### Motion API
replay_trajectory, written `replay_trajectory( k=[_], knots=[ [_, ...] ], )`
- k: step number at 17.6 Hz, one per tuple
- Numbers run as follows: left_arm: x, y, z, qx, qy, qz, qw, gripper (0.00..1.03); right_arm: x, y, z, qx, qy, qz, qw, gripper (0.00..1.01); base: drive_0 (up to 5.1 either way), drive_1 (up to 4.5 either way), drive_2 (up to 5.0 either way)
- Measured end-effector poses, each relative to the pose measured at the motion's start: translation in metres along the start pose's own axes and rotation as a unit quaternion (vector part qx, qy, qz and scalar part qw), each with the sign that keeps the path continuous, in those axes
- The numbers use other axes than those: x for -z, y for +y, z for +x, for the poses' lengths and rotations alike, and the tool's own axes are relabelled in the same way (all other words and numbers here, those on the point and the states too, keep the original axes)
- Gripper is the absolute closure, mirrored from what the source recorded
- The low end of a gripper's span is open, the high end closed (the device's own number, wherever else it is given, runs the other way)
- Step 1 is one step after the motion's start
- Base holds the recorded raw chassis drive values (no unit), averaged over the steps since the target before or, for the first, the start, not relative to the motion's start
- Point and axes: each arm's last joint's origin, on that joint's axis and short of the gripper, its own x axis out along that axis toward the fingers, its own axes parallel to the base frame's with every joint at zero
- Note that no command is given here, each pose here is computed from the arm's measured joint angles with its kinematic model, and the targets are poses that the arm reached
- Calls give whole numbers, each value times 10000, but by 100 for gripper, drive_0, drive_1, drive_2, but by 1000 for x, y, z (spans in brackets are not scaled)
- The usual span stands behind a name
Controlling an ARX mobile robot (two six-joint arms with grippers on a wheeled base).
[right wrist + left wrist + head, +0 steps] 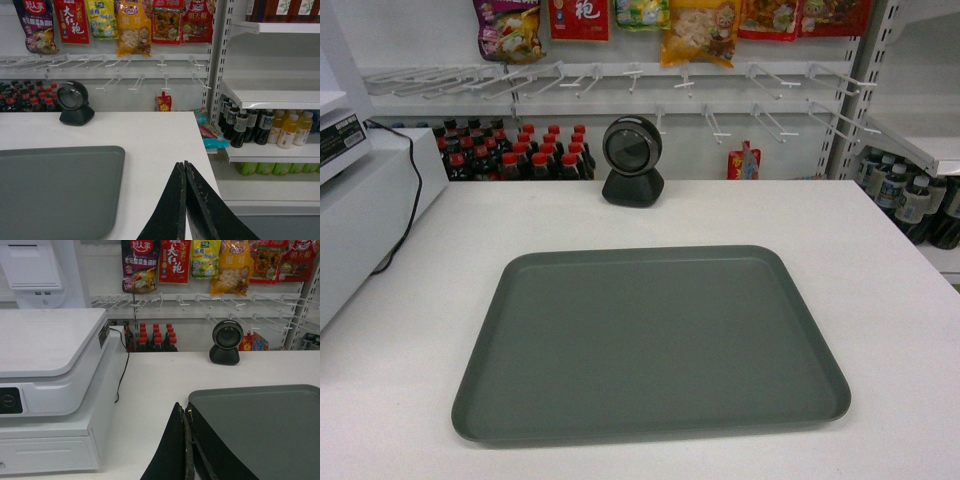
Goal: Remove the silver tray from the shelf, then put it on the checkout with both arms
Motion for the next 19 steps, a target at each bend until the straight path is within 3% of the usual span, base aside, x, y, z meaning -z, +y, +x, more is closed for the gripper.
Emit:
replay_trajectory(
  k=[2,4,6,7,8,15,19],
  knots=[
    [6,0,-7,11,275,2,9996,102,0,0,-2,0,4,2,10000,99,0,0,0],
    [1,0,-11,-8,13,0,10000,102,4,0,-6,-1,191,0,9998,99,0,0,0],
    [4,0,-11,6,84,2,10000,102,0,0,-14,-2,-55,2,10000,99,0,0,0],
    [3,0,-11,6,67,0,10000,102,4,0,-14,-1,101,2,9999,99,0,0,0],
    [3,0,-11,6,71,0,10000,93,3,0,-14,-2,23,0,10000,95,0,0,0],
    [3,0,-11,6,69,2,10000,3,3,0,-14,0,51,8,10000,1,0,0,0],
    [3,0,-11,5,67,2,10000,5,3,0,-14,0,51,15,10000,3,0,0,0]
  ],
)
